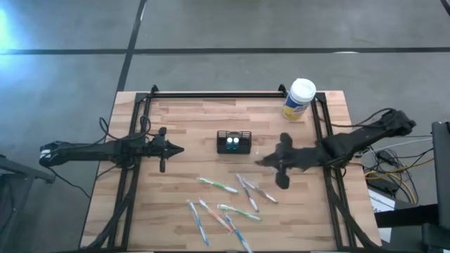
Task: Pick & Place toothbrushing station
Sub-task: Put the top right blue toothbrush into the black organizer
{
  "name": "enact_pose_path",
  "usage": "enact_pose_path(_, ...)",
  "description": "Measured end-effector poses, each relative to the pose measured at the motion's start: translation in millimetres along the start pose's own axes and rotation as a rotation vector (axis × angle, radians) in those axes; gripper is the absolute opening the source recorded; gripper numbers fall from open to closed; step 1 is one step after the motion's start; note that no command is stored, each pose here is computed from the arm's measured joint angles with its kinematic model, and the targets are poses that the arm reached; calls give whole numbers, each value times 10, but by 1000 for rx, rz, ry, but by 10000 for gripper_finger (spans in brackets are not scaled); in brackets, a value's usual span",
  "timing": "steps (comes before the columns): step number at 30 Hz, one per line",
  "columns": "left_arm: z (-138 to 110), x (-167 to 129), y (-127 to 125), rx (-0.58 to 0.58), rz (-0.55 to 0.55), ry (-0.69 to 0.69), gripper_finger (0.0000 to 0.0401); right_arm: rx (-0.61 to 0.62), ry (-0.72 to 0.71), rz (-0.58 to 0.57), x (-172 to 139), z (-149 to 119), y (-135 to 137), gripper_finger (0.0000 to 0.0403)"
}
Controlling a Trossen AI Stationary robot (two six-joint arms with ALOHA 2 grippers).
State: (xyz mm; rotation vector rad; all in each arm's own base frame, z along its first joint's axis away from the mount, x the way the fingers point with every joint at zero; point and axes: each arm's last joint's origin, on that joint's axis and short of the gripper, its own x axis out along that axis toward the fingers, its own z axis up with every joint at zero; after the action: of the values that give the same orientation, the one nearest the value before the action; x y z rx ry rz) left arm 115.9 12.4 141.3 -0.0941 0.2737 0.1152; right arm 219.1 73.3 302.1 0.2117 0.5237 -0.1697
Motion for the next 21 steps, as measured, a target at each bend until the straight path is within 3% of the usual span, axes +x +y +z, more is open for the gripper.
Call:
enact_pose_path(10,0,0,1,4,3,-1,14,-100,-416,113,-380,-387,-403,18)
enact_pose_path(21,0,0,1,5,4,-1,14,-42,-652,132,-427,-953,-744,18)
